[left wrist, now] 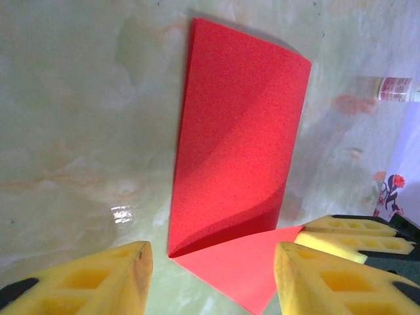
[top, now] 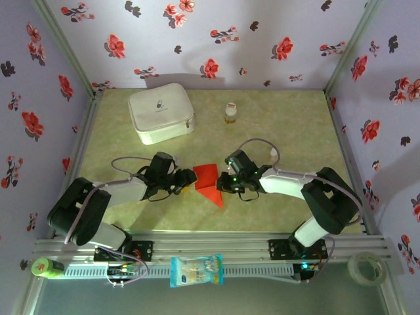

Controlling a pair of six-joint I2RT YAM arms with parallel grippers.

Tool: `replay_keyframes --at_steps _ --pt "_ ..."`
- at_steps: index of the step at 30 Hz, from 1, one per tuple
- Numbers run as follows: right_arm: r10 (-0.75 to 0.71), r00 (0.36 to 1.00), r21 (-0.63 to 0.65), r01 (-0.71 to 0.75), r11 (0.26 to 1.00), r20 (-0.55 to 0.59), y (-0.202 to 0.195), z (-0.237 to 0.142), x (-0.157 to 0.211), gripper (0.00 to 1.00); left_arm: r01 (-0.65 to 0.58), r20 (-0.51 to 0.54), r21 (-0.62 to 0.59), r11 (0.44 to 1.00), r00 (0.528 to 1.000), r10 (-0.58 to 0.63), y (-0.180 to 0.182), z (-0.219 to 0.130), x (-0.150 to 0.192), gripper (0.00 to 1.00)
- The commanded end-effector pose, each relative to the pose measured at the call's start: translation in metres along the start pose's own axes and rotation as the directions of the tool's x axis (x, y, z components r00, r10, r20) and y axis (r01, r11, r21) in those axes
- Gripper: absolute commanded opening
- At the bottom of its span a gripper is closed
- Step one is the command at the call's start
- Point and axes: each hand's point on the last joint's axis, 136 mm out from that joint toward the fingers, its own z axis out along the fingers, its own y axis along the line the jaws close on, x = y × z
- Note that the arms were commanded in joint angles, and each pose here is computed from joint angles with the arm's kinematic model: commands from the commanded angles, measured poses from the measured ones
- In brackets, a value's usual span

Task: Fold a paper plane with a square sheet of paper (pick it up from the middle)
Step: Perform the fourth fold on the wing at the bottom-center of the table.

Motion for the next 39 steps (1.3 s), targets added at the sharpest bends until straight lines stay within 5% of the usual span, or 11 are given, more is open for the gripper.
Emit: replay_keyframes --at_steps 1,24,39 --pt "-0.017 1.0 -0.023 0.017 1.0 0.011 0.0 -0.004 0.0 0.08 -0.004 -0.002 0.027 1.0 1.0 0.004 -0.008 0.0 -0.005 0.53" --pt "-0.036 0.989 -0.241 0.07 0.968 0.141 0.026 -0.04 -0.009 0.01 0.006 -0.04 0.1 0.995 0.999 -0.002 -0.023 0.01 -0.014 0.55" --pt "-0.014 0.987 -0.252 0.054 0.966 0.16 0.019 -0.044 -0.009 0.01 0.013 -0.053 0.146 0.989 0.999 -0.005 -0.035 0.023 -0.022 0.49"
